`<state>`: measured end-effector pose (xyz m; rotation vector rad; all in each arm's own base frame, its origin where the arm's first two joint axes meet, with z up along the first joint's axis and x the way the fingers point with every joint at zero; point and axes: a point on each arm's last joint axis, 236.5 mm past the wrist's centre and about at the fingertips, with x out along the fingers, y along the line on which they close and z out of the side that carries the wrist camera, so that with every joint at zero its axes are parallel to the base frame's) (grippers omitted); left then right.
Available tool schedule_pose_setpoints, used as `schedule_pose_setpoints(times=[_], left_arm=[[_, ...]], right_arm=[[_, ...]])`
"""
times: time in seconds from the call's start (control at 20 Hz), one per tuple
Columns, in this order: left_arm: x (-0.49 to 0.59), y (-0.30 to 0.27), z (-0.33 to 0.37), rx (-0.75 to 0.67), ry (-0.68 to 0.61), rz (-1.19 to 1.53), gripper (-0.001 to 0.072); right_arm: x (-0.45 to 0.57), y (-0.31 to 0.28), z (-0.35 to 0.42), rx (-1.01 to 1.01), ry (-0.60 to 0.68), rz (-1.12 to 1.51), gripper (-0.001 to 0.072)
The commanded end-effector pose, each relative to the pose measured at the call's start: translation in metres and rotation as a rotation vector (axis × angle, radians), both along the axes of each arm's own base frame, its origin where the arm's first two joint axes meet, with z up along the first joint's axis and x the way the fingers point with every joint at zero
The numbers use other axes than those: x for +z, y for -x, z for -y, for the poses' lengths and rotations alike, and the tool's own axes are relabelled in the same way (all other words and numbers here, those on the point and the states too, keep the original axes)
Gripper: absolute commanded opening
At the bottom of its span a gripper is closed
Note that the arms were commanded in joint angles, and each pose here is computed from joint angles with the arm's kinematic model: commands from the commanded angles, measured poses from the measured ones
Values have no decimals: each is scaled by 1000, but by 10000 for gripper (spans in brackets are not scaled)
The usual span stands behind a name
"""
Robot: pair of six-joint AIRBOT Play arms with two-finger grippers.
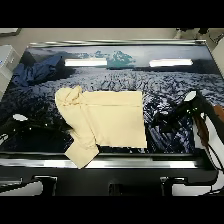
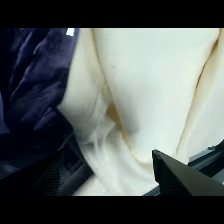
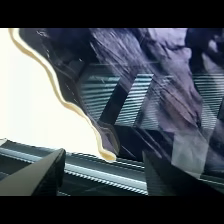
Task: Fold the clothes and pants, and hang the long-sleeved shirts on hangers.
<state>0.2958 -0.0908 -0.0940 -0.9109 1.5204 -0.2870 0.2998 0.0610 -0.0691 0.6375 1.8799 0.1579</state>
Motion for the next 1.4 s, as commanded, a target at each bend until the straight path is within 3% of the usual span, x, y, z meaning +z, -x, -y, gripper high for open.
schedule_pose_setpoints(times=[0.0,0.05,0.1,0.15,0.2,0.25,0.5,0.6,0.65,0.7,0.75,0.95,1.15,1.25,1.35], left_arm=[[-14,-5,7,9,-42,9,580],[-17,-6,10,6,-48,8,577],[-20,-7,11,14,-56,2,447],[-21,-9,11,24,-63,4,228],[-20,-10,11,23,-63,7,64],[-19,-11,10,23,-65,12,34],[-6,-16,10,13,-72,62,23],[0,-18,10,14,-75,83,22],[4,-19,9,15,-77,96,23],[9,-21,9,15,-80,112,23],[17,-25,8,7,-86,148,23],[134,-81,-2,-57,-167,555,22],[406,-103,-49,97,-370,1207,22],[552,-52,-60,257,-448,1535,22],[648,23,-47,345,-490,1812,22]], right_arm=[[-1,-1,-5,-14,-23,8,580],[-1,1,-7,-21,-29,-1,622],[-3,7,-10,-26,-41,-16,636],[-7,15,-12,-27,-46,-39,660],[-11,25,-13,-26,-50,-66,679],[-18,36,-16,-13,-51,-95,679],[-55,62,-61,96,-25,-57,693],[-58,52,-84,79,-51,-5,655],[-56,48,-93,67,-68,11,494],[-54,44,-99,54,-83,22,191],[-49,40,-102,45,-95,31,41],[33,-36,-76,68,-27,376,39],[295,-131,23,-111,224,1162,39],[454,-101,60,-215,379,1584,40],[561,-33,65,-279,469,1889,40]])
